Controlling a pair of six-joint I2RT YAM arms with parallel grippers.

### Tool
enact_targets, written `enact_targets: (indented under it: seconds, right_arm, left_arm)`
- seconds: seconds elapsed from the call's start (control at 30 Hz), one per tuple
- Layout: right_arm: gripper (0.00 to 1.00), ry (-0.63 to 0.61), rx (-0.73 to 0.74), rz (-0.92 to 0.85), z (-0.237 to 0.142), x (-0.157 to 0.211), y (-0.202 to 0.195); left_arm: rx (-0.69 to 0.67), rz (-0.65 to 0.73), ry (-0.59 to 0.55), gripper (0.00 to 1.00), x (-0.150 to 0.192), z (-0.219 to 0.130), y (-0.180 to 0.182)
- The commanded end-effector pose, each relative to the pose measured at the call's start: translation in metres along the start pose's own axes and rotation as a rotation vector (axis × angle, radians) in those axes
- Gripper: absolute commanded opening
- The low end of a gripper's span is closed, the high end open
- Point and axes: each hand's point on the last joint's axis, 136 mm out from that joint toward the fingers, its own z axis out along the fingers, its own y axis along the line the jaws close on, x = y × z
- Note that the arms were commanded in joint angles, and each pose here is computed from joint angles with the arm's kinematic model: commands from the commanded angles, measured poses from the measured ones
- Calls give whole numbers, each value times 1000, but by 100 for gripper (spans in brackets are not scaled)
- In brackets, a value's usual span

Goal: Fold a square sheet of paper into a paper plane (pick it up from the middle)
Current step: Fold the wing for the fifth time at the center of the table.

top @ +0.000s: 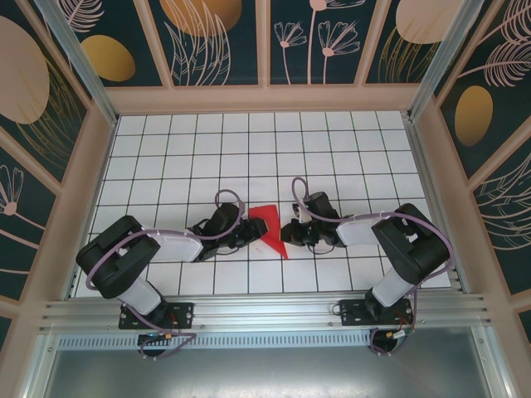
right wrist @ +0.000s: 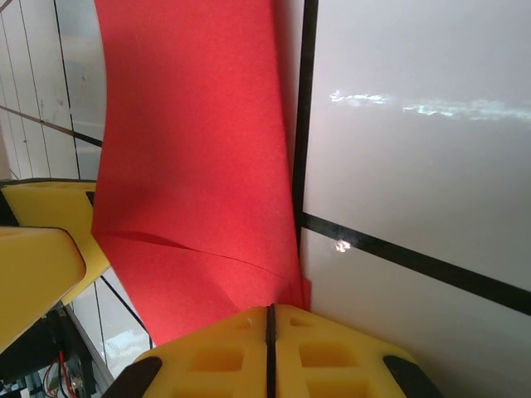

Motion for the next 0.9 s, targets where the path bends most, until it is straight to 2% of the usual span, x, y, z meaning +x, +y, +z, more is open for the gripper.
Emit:
enact_targets:
  seconds: [0.0, 0.13, 0.27, 0.4, 0.53, 0.67, 0.87]
  right_arm:
    - [12, 22, 54, 32, 2, 11, -21]
    - [13, 17, 53, 25, 2, 9, -19]
    - [16, -2, 63, 12, -1, 4, -16]
    - [22, -80, 91, -53, -18, -8, -4]
    - [36, -170, 214, -182, -41, -15, 0]
    - [39, -261, 315, -284, -53, -16, 4]
    - [43, -341, 364, -498, -41, 0, 21]
  left_arm:
    - [52, 28, 2, 48, -2, 6, -17]
    - [56, 57, 5, 37, -4, 9, -20]
    - [32, 90, 8, 17, -5, 11, -19]
    - [-9, 104, 2, 6, -9, 11, -18]
    - [-40, 116, 7, 3, -12, 12, -20]
    - [-53, 115, 9, 3, -14, 12, -23]
    - [-66, 114, 21, 2, -13, 14, -23]
